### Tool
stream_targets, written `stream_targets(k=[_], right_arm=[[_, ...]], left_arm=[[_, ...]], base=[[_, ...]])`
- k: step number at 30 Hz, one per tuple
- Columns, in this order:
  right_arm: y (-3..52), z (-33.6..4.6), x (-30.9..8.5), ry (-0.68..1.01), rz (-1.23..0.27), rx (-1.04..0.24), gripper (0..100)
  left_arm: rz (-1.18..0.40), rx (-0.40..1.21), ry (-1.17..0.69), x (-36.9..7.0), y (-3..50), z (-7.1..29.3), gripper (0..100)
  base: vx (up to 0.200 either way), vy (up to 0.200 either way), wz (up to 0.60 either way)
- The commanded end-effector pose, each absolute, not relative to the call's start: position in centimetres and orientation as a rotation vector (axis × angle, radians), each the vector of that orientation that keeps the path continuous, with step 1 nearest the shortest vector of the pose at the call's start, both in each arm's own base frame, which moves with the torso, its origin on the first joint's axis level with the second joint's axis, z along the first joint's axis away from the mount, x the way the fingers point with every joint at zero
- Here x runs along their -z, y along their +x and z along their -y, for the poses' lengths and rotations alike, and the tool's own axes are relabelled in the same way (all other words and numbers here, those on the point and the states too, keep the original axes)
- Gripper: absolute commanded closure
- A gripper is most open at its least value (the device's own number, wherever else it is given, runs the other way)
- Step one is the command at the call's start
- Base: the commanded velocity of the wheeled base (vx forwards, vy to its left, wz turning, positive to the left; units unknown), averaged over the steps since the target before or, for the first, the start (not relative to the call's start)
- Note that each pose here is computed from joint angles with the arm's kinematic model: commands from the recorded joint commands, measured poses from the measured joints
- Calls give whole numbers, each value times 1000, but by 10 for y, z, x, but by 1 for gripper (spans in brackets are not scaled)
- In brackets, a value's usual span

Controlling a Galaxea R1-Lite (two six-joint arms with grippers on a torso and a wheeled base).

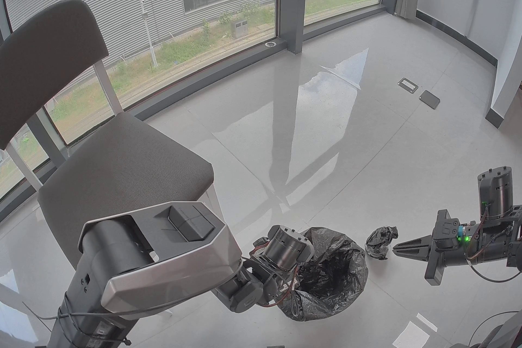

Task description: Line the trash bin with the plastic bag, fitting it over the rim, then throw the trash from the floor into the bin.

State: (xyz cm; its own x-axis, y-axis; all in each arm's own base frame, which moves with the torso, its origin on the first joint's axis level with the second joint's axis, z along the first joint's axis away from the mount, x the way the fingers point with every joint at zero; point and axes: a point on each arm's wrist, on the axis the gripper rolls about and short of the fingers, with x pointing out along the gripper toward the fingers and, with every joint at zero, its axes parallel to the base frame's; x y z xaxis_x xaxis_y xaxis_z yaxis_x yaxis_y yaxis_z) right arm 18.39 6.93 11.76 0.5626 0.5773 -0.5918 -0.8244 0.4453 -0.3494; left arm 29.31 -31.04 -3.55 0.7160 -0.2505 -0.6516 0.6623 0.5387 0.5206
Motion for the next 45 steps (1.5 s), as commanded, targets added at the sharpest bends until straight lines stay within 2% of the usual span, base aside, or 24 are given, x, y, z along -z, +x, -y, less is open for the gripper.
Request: stream_targets(k=[1,3,4,18,31,42,43,45], right_arm=[[183,-71,-118,-666,-417,-910,100],[183,-71,-117,-666,-419,-911,100],[183,-71,-117,-666,-417,-910,100],[183,-71,-118,-666,-416,-908,100],[183,-71,-118,-666,-416,-908,100],[183,-71,-118,-666,-416,-908,100],[183,-71,-117,-667,-417,-909,100],[183,-71,-117,-667,-417,-909,100]], left_arm=[[-563,583,847,51,296,317,0],[-564,586,847,55,297,318,0],[-565,586,846,56,298,318,100],[-570,545,836,33,289,302,100],[-620,471,834,36,303,276,100],[-525,563,774,31,303,303,100],[-523,574,783,36,302,308,0],[-521,570,781,42,306,312,0]], base=[[0,0,0],[0,0,0],[0,0,0],[0,0,0],[0,0,0],[0,0,0],[0,0,0],[0,0,0]])
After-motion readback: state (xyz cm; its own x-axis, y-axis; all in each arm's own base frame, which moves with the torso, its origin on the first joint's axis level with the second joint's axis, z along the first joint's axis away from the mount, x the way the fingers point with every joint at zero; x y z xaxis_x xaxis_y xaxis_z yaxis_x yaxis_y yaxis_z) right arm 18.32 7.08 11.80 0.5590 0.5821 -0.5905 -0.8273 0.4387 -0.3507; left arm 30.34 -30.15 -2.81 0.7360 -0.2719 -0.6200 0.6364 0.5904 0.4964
